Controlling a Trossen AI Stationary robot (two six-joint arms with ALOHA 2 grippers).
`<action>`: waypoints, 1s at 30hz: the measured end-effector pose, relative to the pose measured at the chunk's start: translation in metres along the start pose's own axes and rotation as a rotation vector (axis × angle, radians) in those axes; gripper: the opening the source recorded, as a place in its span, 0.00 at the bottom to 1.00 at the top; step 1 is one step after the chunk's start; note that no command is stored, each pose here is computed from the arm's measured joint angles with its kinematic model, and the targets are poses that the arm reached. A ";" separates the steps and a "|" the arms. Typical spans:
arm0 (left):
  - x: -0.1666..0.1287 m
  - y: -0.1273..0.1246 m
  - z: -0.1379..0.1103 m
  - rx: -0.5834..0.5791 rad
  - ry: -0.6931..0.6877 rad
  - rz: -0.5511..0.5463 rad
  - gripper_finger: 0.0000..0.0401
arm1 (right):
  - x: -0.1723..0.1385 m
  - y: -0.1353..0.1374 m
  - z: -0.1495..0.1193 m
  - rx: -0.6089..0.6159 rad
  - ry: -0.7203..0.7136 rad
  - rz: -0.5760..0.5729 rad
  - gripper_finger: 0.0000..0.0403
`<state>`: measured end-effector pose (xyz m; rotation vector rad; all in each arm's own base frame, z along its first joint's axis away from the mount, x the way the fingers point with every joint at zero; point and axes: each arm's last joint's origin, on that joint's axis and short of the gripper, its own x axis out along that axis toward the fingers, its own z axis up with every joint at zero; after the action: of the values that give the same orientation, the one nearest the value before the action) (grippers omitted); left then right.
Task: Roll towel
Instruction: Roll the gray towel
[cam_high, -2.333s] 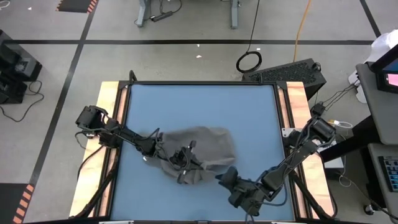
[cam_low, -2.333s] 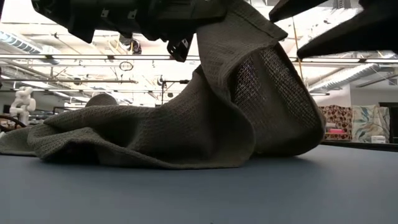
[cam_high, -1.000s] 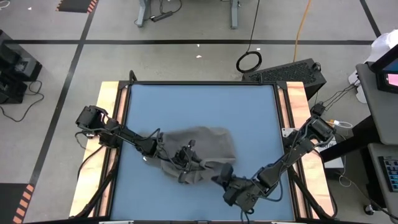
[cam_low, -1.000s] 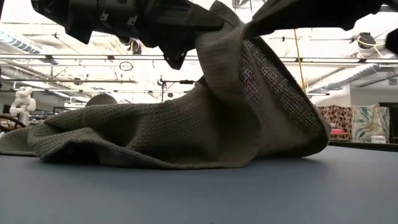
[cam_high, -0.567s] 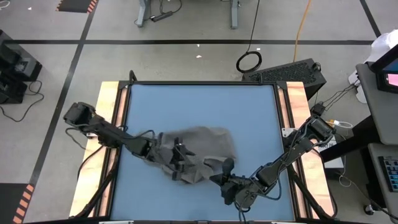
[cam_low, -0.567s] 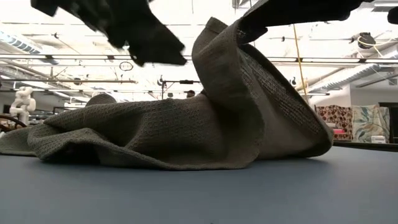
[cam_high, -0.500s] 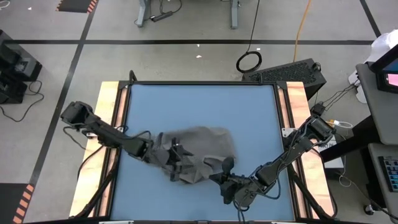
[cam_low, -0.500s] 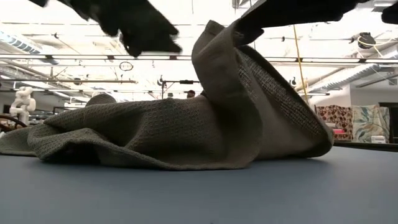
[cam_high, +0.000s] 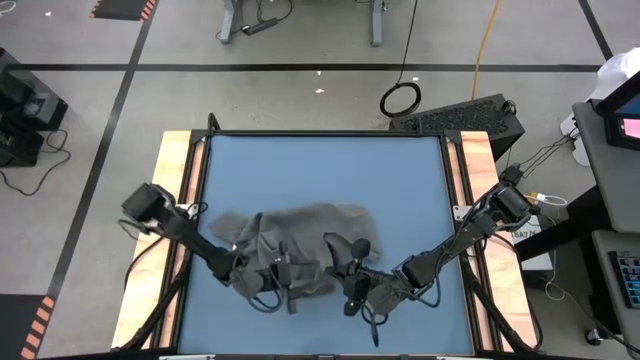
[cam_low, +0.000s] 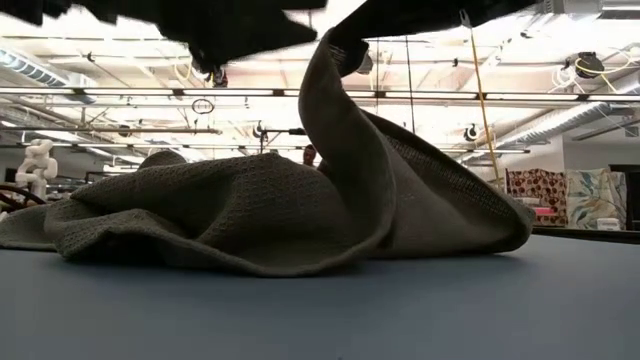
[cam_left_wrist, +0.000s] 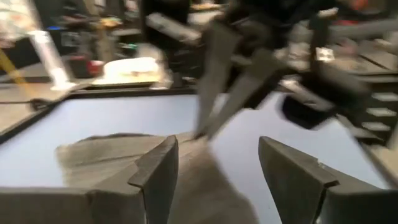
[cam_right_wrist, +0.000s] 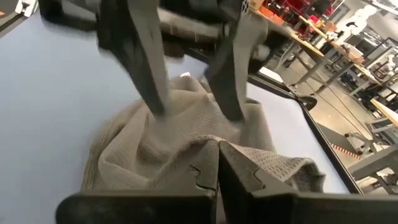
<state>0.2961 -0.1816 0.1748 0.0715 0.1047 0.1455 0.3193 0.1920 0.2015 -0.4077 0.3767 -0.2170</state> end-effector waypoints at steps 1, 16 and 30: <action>0.002 -0.001 -0.004 0.002 -0.014 0.030 0.56 | 0.000 0.000 0.000 0.003 -0.002 0.000 0.00; 0.030 0.000 -0.023 0.068 -0.030 0.103 0.42 | -0.001 0.001 0.002 0.016 -0.016 0.002 0.00; 0.010 -0.020 -0.017 0.154 -0.048 0.069 0.02 | -0.044 0.036 0.000 -0.099 -0.042 0.058 0.15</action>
<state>0.3071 -0.1992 0.1557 0.2327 0.0651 0.2048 0.2840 0.2368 0.1997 -0.4969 0.3581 -0.1330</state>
